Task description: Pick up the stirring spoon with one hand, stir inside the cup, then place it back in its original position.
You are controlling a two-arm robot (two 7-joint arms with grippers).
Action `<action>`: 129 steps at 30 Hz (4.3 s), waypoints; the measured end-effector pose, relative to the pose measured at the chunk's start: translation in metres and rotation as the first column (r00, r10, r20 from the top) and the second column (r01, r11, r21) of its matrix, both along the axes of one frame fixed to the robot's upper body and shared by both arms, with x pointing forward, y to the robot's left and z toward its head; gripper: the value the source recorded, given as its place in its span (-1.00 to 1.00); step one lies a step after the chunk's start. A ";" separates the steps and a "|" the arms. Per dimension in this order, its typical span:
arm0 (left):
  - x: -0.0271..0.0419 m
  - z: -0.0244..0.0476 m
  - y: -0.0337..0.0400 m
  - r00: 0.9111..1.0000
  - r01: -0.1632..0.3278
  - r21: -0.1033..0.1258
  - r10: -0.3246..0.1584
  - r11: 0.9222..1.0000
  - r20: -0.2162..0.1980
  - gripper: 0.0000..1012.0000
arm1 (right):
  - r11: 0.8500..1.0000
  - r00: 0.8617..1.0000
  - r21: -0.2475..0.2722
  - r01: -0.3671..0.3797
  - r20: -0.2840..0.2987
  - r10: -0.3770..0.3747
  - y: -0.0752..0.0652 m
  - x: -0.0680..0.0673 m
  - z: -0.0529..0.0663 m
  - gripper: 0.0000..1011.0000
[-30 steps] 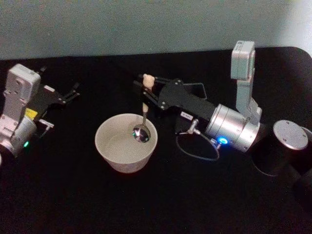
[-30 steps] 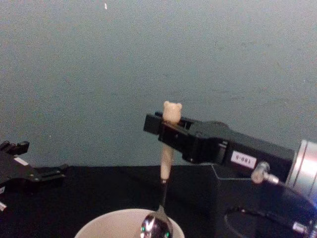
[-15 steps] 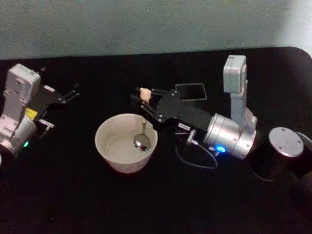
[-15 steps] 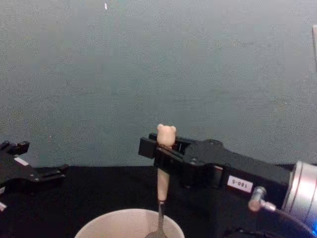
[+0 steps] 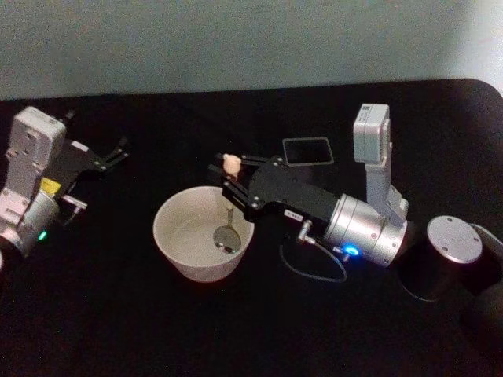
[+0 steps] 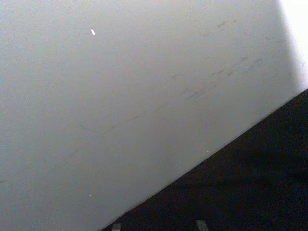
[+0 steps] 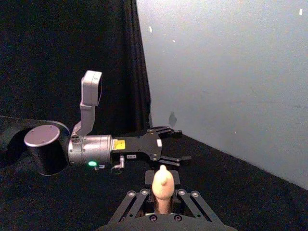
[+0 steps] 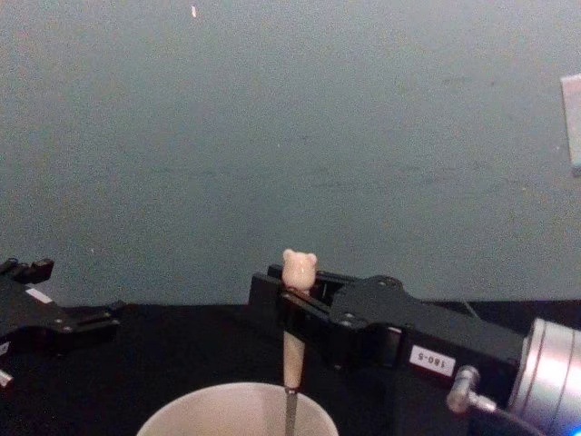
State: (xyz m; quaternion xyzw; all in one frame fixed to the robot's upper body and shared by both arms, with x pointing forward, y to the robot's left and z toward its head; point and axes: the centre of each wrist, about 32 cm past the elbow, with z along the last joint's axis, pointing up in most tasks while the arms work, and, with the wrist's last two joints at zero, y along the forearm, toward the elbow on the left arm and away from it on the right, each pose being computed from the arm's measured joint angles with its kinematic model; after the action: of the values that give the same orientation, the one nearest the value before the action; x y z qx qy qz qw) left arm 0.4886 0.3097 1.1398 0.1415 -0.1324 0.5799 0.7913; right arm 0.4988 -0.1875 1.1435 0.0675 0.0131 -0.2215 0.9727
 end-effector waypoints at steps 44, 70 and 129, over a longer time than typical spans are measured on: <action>0.0000 0.0000 0.0000 1.000 0.000 0.000 0.000 1.000 0.000 0.98 | 0.999 0.999 -0.026 -0.032 -0.015 0.031 0.015 -0.003 -0.007 -0.63; 0.0000 0.0000 0.0000 1.000 0.000 0.000 0.000 1.000 0.000 0.98 | 0.999 1.000 -0.032 0.019 -0.022 -0.019 0.031 0.017 -0.011 -0.63; 0.0000 0.0000 0.0000 1.000 0.000 0.000 0.000 1.000 0.000 0.98 | 0.999 1.000 -0.040 -0.022 -0.005 0.022 0.039 0.006 -0.011 -0.63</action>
State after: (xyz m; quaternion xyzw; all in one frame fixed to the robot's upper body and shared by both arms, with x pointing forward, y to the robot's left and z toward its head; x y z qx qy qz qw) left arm 0.4886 0.3097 1.1398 0.1415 -0.1324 0.5799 0.7913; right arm 0.5052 -0.1482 1.1322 0.0476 0.0114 -0.2112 0.9762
